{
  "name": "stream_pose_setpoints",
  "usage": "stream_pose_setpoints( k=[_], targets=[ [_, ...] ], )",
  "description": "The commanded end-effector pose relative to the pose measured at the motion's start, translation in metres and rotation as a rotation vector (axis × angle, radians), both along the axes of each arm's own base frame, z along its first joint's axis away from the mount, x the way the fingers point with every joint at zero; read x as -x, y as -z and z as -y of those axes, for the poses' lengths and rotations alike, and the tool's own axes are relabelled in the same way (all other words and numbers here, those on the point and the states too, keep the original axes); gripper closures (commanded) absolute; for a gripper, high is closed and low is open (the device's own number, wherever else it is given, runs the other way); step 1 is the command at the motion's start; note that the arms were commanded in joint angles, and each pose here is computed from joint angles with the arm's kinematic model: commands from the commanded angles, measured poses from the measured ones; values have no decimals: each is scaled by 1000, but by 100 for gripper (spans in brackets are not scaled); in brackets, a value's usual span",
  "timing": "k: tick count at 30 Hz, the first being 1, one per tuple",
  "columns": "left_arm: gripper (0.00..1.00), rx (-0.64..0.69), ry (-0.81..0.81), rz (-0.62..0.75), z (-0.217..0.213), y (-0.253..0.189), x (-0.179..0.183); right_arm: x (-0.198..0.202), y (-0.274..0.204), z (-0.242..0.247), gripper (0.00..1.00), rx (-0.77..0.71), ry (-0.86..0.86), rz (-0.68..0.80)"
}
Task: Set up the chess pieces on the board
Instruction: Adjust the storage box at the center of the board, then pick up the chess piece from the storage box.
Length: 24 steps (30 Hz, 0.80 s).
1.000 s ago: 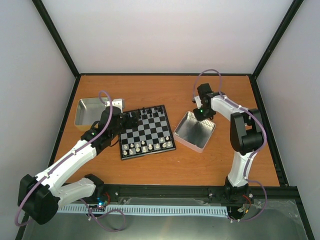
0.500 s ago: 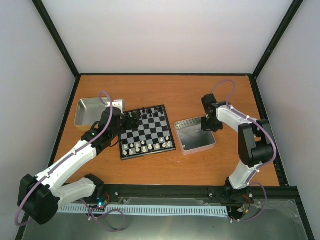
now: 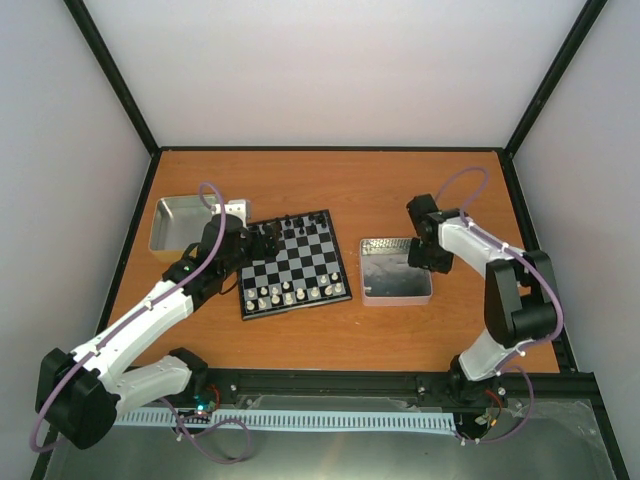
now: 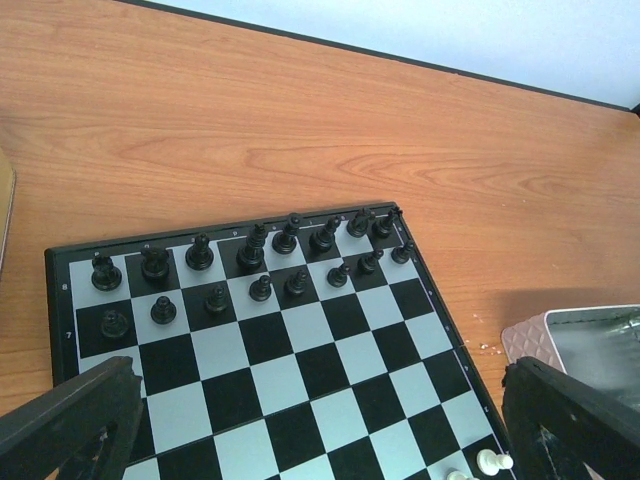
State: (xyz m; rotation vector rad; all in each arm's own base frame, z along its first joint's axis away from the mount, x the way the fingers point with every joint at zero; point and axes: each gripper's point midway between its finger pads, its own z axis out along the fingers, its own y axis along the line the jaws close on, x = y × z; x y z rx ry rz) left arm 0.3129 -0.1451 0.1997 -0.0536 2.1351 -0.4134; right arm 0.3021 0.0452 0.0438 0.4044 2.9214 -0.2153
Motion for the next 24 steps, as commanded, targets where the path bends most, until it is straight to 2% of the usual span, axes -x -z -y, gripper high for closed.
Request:
stream_pose_setpoints(
  k=[1, 5, 9, 11, 14, 16, 24],
  targets=[
    [0, 7, 14, 45, 3, -14, -6, -25, -54, -2, 45, -25, 18, 156],
    [0, 7, 23, 40, 6, -14, -7, -38, -83, -23, 43, -84, -75, 240],
    [0, 16, 37, 30, 10, -13, -7, -45, -88, -85, 44, -216, -292, 312],
    [0, 21, 42, 26, 11, -13, -7, -43, -77, -114, 48, -276, -368, 309],
    [0, 24, 46, 18, 11, -12, -5, -47, -57, -135, 59, -356, -383, 297],
    [0, 24, 44, 21, 9, -13, -3, -51, -44, -138, 62, -364, -367, 290],
    [0, 26, 27, 40, 3, -16, 2, -55, -7, -153, 63, -347, -432, 206]
  ],
)
